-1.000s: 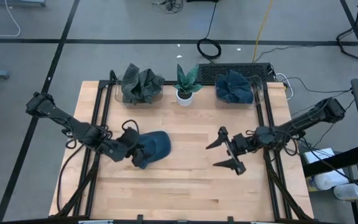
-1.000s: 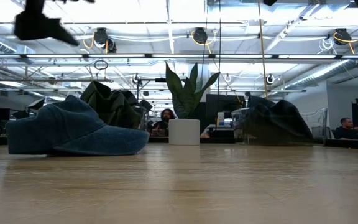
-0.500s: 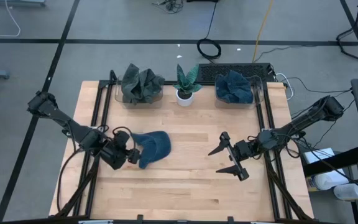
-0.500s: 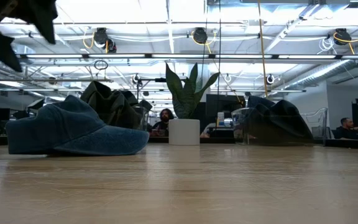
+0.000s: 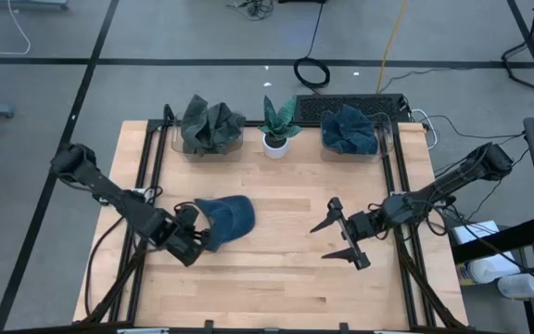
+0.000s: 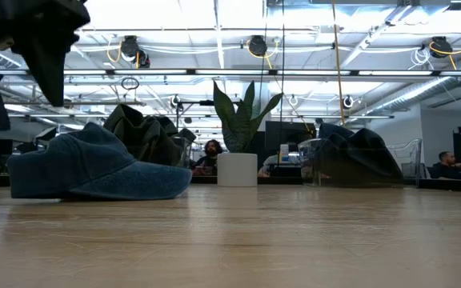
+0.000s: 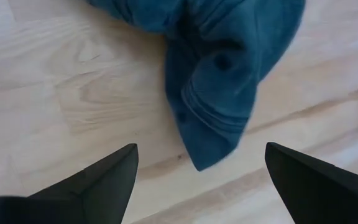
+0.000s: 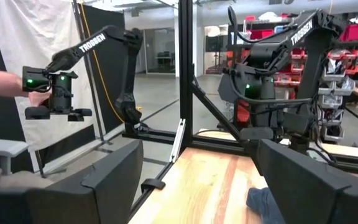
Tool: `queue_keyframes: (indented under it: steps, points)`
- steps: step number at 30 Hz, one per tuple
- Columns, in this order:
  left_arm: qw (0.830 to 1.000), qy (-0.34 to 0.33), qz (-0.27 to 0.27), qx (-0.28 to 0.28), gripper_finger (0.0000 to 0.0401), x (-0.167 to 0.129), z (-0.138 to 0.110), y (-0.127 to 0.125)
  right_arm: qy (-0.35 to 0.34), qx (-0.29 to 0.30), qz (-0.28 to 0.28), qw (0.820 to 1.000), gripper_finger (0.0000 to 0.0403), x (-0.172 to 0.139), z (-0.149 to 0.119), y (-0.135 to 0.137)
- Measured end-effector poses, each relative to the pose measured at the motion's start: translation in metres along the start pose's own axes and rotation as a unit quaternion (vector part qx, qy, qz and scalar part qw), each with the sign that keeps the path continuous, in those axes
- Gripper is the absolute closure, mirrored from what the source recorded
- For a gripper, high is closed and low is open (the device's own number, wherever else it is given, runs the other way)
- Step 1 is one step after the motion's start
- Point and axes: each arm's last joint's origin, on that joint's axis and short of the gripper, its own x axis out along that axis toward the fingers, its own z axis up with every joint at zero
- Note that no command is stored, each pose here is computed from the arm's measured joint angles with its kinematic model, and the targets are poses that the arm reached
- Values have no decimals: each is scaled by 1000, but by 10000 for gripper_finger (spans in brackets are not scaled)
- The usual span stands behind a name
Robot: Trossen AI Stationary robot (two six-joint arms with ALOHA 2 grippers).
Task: Pick & Place hat
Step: Put the blue cap into the right transparent bin
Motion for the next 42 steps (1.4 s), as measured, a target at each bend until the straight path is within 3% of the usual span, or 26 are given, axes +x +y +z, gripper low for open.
queue_keyframes:
  steps: [18,29,34,42]
  points:
    - [999,-9,-27,32,44,42,-2,-27,22,8,0,1000,99,0,-4,0]
    - [999,-25,19,32,52,66,7,-28,23,15,0,1000,99,0,-4,0]
    - [998,-26,24,46,108,69,7,-28,24,11,0,1000,110,0,-5,0]
    - [997,-25,25,69,263,69,7,-28,24,12,0,1000,135,0,-5,0]
